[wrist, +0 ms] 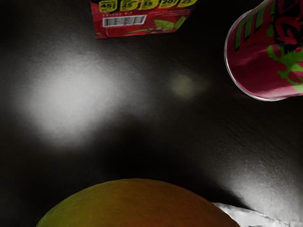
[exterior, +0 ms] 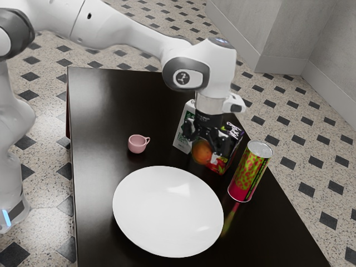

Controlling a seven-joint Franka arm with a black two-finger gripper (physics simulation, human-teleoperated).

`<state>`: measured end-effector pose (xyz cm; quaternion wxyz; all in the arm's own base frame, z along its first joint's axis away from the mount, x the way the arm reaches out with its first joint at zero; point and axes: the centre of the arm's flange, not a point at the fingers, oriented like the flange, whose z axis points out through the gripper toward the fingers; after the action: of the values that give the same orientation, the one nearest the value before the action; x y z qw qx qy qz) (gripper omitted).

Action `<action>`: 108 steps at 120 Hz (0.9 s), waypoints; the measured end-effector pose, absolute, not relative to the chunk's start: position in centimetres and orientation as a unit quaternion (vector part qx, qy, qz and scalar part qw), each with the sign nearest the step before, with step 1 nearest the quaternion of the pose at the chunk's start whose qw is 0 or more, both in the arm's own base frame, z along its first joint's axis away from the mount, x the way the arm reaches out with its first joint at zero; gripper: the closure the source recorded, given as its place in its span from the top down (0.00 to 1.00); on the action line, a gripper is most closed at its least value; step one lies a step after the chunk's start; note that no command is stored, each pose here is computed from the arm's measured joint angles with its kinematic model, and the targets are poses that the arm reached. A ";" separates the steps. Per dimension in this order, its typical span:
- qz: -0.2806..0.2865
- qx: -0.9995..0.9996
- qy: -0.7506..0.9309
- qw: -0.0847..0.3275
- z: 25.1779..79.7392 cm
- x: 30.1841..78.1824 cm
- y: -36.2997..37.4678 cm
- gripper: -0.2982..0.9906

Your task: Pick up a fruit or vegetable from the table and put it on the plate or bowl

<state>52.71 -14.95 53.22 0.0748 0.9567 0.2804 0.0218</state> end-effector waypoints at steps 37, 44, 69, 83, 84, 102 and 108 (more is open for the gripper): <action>0.002 0.971 0.231 0.064 54.4 49.9 -18.9 0.52; -0.001 0.973 0.224 0.062 54.4 49.6 -19.5 0.52; -0.009 0.975 0.216 0.057 54.3 49.1 -20.2 0.57; -0.011 0.975 0.215 0.058 54.3 49.1 -20.2 0.69; -0.011 0.975 0.215 0.058 54.3 49.0 -20.2 0.69; -0.011 0.975 0.213 0.060 54.4 49.0 -20.3 0.74; -0.011 0.975 0.212 0.060 54.4 49.0 -20.3 0.75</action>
<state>48.98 -20.34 54.40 0.0598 0.9753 0.2122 -0.0108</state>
